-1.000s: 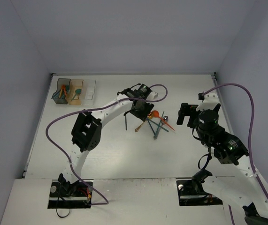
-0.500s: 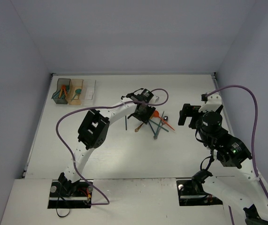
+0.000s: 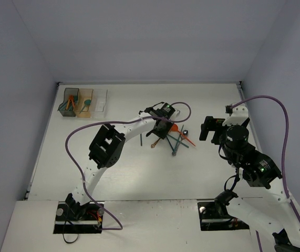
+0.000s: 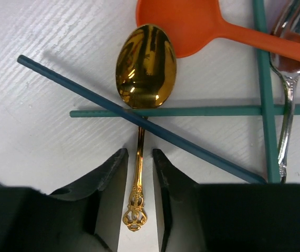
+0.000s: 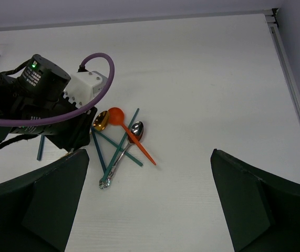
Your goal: Sort the eating utensils into containers
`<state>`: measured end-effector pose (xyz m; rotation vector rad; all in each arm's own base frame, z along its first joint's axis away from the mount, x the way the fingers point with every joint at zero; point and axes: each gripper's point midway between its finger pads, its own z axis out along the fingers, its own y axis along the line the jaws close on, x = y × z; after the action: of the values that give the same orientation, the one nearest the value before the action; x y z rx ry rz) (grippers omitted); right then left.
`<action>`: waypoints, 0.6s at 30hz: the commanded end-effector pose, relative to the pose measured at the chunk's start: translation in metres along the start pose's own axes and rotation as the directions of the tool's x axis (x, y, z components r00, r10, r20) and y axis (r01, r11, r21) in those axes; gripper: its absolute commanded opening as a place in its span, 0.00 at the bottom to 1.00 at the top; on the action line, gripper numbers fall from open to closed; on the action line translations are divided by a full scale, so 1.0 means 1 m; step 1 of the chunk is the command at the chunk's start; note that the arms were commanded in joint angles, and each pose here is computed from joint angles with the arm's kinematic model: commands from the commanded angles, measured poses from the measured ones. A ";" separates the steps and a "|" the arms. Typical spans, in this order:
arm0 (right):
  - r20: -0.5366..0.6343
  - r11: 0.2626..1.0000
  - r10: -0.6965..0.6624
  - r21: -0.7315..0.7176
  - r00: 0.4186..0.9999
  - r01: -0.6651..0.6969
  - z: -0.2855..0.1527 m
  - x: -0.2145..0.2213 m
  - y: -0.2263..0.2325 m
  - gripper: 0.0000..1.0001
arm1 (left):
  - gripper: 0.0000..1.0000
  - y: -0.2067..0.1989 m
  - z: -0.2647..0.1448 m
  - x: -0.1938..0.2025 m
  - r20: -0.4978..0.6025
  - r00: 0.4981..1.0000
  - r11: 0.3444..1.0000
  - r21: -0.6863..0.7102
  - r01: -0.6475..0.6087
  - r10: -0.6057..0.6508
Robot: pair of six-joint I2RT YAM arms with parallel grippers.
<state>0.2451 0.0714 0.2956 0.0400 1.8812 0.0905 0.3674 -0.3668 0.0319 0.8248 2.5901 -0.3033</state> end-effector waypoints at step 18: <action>0.058 0.999 0.045 0.002 0.997 -0.045 -0.004 -0.015 -0.001 1.00 | 0.00 0.078 -0.024 0.031 -0.046 0.996 0.968 -0.242 0.066 -0.079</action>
<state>0.2418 0.0691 0.2994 0.0471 1.8667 0.0999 0.3756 -0.3367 0.0304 0.7281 2.5864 -0.1913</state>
